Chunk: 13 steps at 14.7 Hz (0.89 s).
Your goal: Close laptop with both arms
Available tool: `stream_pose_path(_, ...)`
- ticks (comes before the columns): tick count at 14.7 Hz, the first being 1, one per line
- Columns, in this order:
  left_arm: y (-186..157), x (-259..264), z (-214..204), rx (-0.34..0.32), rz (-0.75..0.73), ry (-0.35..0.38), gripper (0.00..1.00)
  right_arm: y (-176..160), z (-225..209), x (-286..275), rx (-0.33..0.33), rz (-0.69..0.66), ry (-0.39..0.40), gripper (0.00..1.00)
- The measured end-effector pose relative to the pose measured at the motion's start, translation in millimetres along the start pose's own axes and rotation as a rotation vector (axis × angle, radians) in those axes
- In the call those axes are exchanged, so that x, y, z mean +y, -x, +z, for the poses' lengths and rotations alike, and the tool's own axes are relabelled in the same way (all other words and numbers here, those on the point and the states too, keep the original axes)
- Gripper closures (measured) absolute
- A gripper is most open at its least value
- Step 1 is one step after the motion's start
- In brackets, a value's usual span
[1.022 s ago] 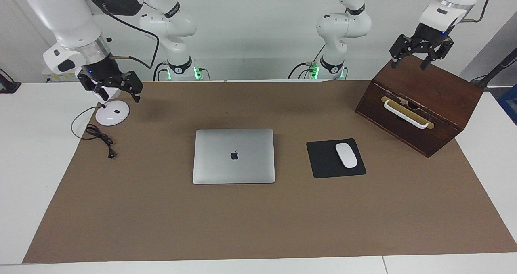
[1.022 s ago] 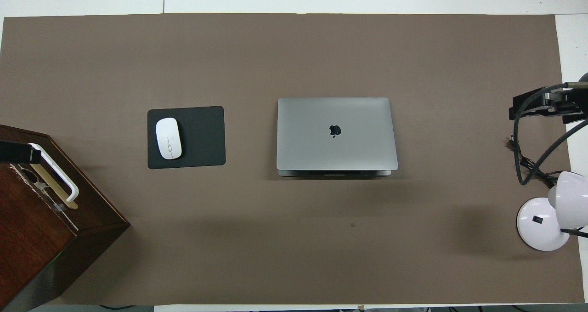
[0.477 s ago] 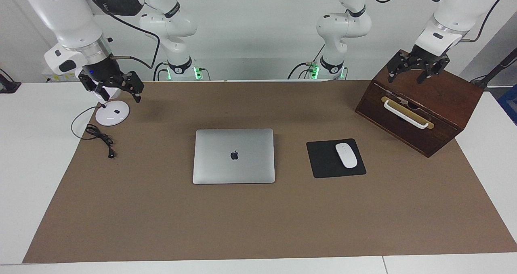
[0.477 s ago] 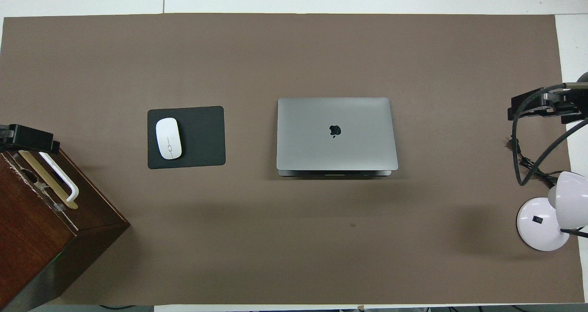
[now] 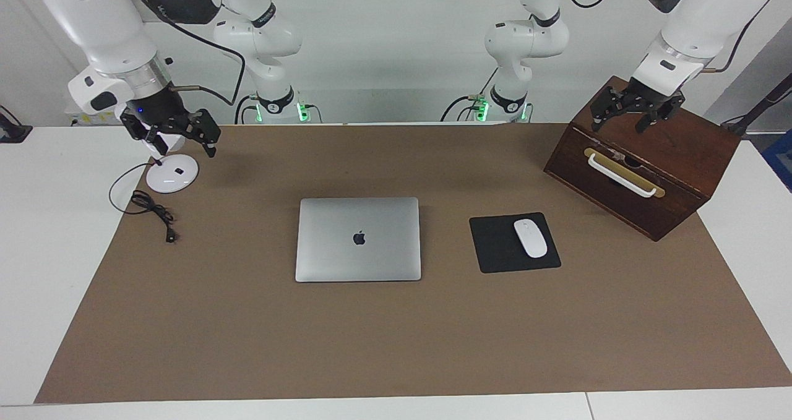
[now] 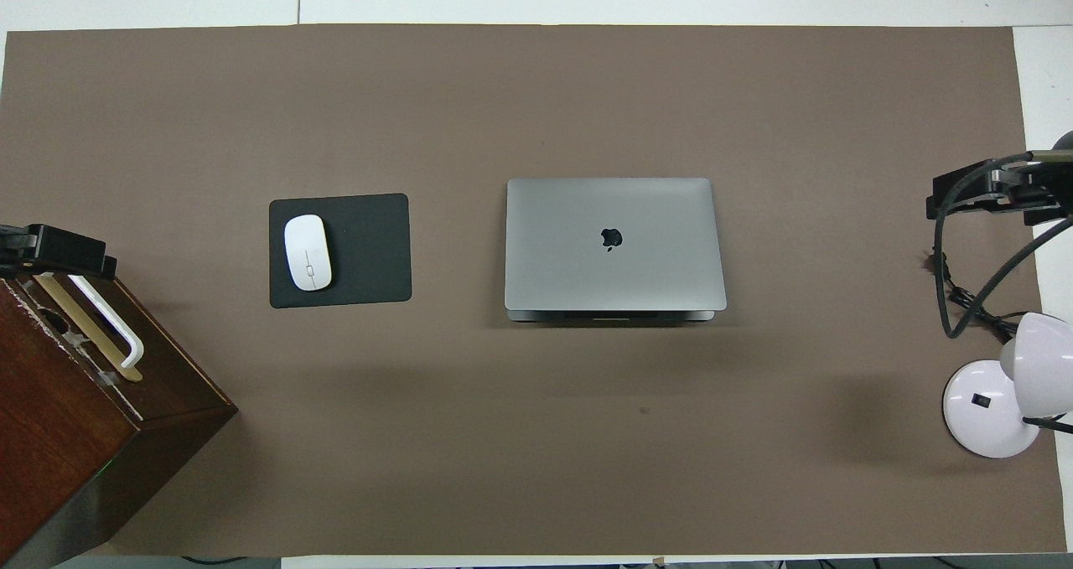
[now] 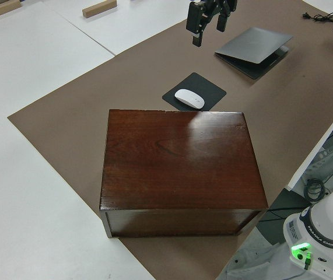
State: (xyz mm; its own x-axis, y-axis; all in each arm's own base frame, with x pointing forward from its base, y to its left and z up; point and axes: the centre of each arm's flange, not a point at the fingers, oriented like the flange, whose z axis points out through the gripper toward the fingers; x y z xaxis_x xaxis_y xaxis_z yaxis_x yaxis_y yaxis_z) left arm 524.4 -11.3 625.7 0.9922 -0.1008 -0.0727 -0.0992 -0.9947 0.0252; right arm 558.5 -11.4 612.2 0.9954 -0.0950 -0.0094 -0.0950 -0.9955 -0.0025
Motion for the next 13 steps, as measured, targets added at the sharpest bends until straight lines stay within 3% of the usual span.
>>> stream_pose_path(13, -1.2, 0.0, 0.1, 0.008, -0.04, -0.001, 0.0, 0.0, 0.0, -0.5, 0.0, -0.001, 0.0, 0.0)
